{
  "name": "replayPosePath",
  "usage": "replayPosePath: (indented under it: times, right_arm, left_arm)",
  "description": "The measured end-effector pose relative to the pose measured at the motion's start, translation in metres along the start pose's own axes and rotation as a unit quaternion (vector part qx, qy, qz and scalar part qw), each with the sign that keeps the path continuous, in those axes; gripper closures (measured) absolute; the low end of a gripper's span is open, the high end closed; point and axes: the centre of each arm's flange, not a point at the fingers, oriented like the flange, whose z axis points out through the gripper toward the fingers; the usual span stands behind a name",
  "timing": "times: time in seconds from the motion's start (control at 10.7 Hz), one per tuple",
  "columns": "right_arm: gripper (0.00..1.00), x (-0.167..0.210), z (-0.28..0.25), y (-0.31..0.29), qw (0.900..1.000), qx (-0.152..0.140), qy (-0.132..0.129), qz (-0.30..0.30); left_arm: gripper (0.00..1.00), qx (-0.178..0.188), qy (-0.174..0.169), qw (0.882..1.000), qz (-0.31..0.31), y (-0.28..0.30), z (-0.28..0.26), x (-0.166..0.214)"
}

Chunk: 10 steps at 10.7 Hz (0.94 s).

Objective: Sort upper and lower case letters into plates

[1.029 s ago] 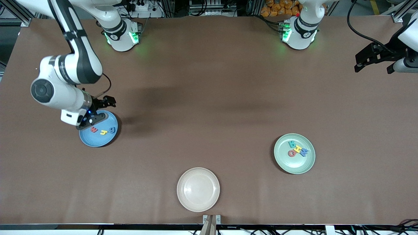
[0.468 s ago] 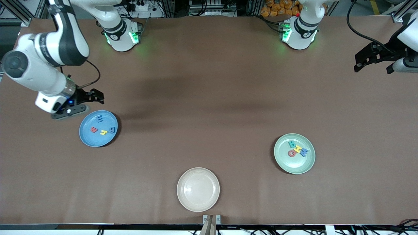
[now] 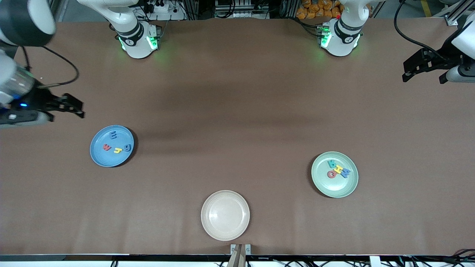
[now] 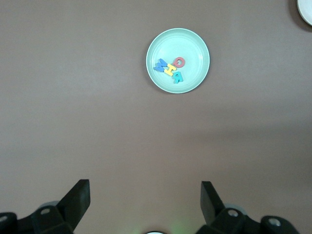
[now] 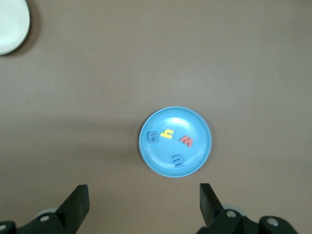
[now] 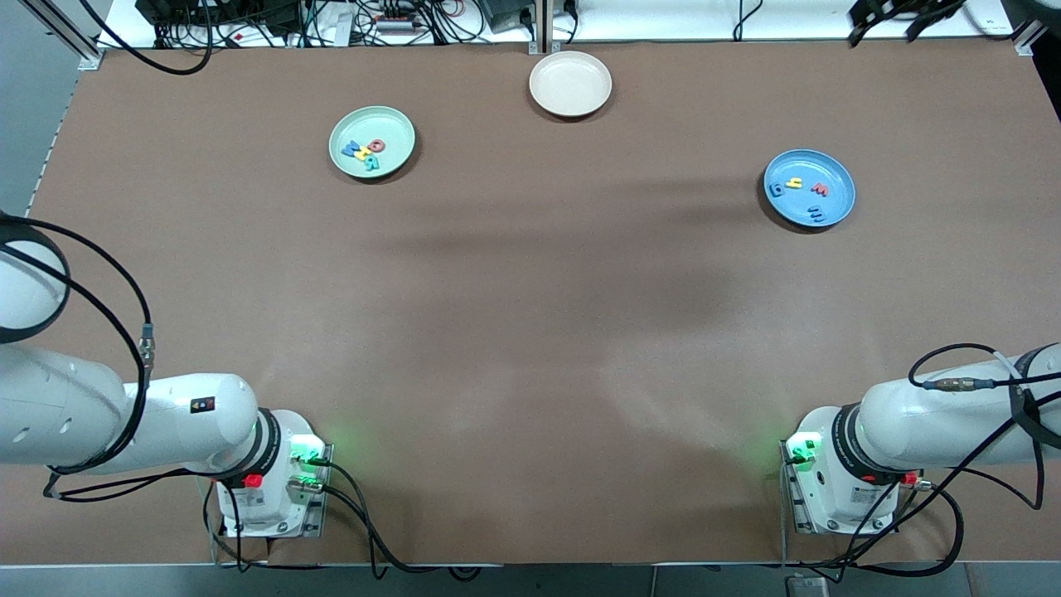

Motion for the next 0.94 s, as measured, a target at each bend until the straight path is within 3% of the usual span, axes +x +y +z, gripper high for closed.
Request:
replayPosePath:
  times: [0.47,0.94]
  right_arm:
    - [0.00,-0.008,-0.074,0.008,1.000,-0.001,-0.005,0.007]
    - [0.00,-0.009,-0.079,0.009,1.000,-0.012,-0.009,0.006]
  left_arm:
    - [0.00,0.000,0.000,1.000,-0.002,-0.002,0.000,0.000]
    - [0.00,0.000,0.004,1.000,-0.004,-0.005,-0.003,0.000]
